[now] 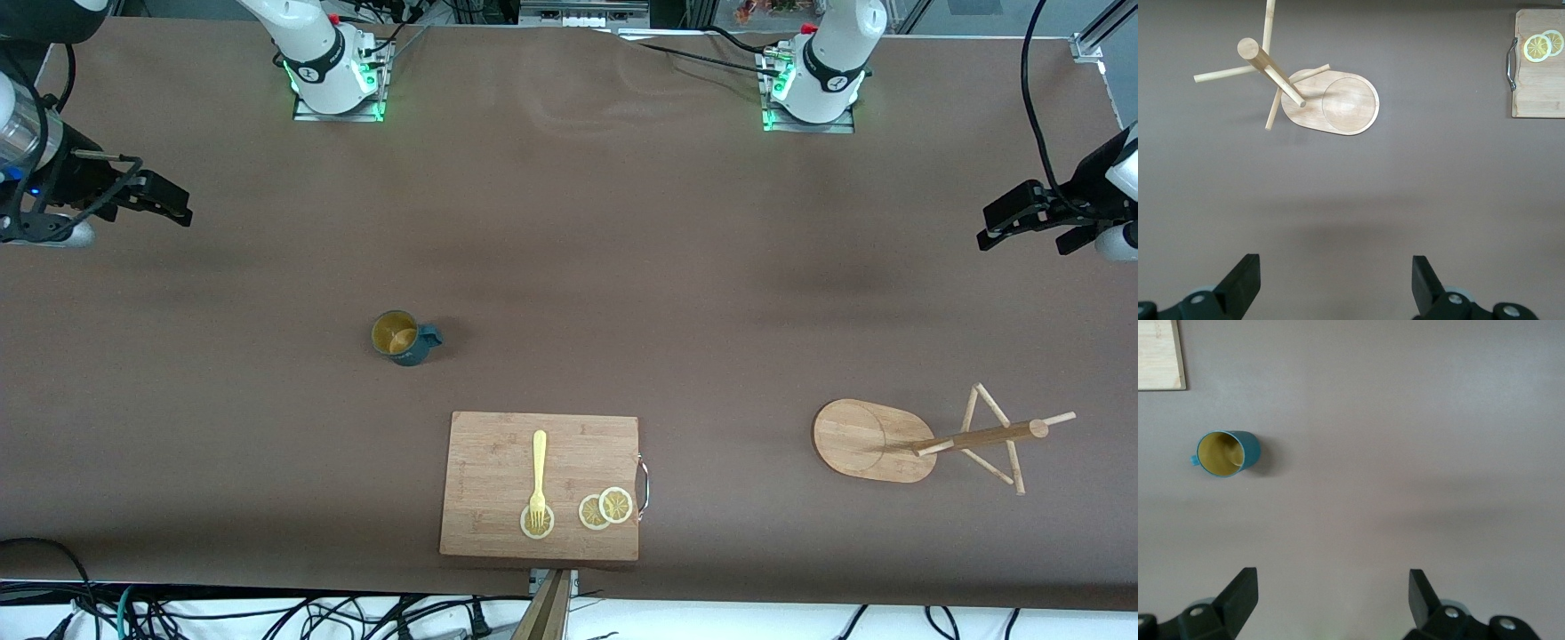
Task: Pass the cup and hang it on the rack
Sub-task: 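Move the right gripper out toward the teal mug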
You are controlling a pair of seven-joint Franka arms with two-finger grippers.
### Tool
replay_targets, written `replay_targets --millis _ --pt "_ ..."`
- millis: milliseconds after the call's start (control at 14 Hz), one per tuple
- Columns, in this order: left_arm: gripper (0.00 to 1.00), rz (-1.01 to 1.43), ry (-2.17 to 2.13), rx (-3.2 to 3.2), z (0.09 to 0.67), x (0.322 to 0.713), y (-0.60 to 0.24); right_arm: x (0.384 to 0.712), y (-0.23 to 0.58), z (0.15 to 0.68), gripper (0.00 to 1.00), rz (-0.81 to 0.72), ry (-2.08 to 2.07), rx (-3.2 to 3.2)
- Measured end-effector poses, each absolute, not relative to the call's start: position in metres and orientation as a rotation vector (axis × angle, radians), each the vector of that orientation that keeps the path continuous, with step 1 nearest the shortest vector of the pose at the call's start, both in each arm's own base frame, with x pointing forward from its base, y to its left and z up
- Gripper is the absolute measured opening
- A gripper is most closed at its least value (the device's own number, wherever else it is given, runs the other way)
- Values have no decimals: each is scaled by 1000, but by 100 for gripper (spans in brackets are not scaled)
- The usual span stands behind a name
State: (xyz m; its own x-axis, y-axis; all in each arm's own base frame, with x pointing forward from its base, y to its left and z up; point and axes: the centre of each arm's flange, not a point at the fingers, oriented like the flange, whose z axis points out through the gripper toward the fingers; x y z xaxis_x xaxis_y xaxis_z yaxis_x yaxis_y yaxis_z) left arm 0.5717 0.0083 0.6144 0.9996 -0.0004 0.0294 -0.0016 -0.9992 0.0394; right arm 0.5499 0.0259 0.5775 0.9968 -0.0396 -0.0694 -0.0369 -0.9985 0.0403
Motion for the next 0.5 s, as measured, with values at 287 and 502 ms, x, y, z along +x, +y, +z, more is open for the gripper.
replay_targets --millis 287,502 --pt "100 46 -2 3102 614 572 8 547 28 573 100 -161 -51 3094" --pt "100 46 -2 3102 614 572 8 541 28 561 100 -300 -50 3077"
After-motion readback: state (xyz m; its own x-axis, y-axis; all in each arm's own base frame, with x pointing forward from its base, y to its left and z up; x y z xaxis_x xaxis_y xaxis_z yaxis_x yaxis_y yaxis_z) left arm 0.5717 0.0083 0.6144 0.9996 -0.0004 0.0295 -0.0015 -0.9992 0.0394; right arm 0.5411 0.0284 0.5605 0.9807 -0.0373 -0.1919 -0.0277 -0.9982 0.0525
